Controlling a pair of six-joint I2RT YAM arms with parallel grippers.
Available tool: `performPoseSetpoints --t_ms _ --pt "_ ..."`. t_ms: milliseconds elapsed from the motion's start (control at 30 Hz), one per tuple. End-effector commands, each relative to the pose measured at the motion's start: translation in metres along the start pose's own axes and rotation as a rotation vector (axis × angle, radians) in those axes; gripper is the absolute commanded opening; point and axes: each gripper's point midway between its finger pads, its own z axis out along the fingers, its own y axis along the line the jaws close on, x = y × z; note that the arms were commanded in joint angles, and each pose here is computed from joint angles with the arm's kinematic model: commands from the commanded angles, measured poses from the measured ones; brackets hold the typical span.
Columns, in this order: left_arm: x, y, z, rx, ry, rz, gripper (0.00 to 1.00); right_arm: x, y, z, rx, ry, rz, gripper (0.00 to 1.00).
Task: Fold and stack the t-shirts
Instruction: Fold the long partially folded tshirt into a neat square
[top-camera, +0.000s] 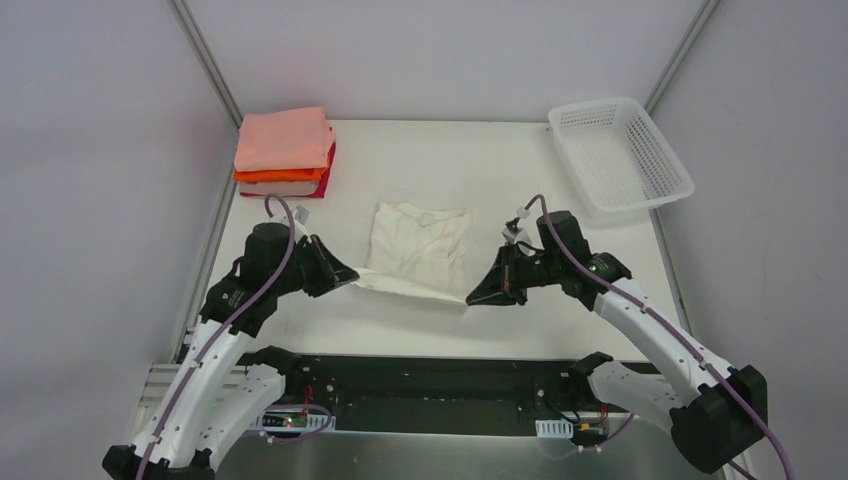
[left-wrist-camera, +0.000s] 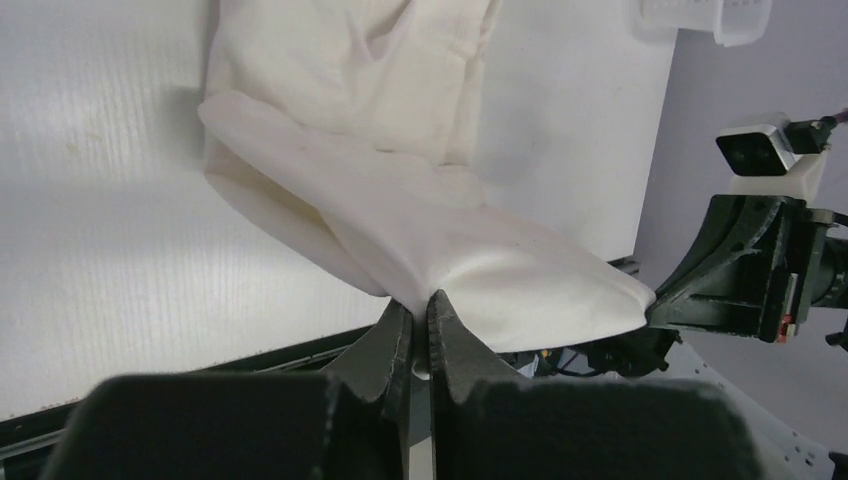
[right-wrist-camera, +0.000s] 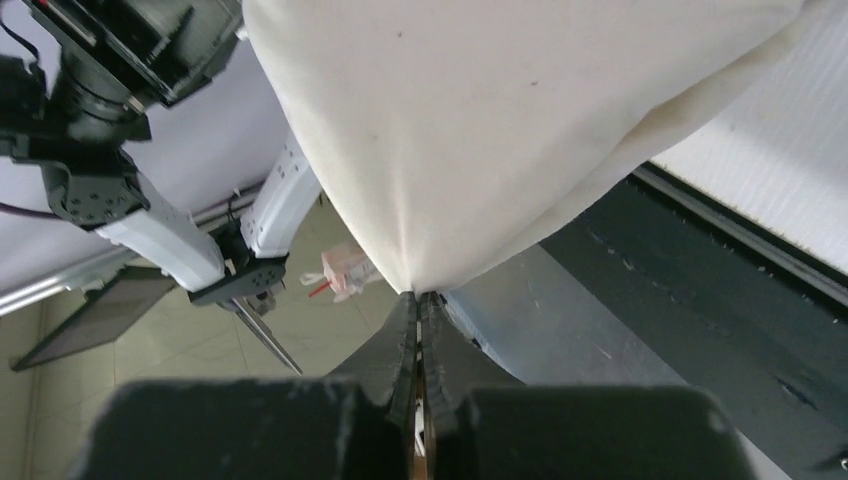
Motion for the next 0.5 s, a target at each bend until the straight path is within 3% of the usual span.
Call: performPoseSetpoints --t_ms 0,467 --pt "-0.042 -0.013 0.006 -0.032 -0.132 0.069 0.0 -0.033 0.015 -0.014 -0.007 -0.102 -0.024 0.0" --pt "-0.113 -0.029 0.058 -0.145 -0.177 0.15 0.0 -0.118 0.031 -0.032 -0.049 -0.269 -0.049 0.0"
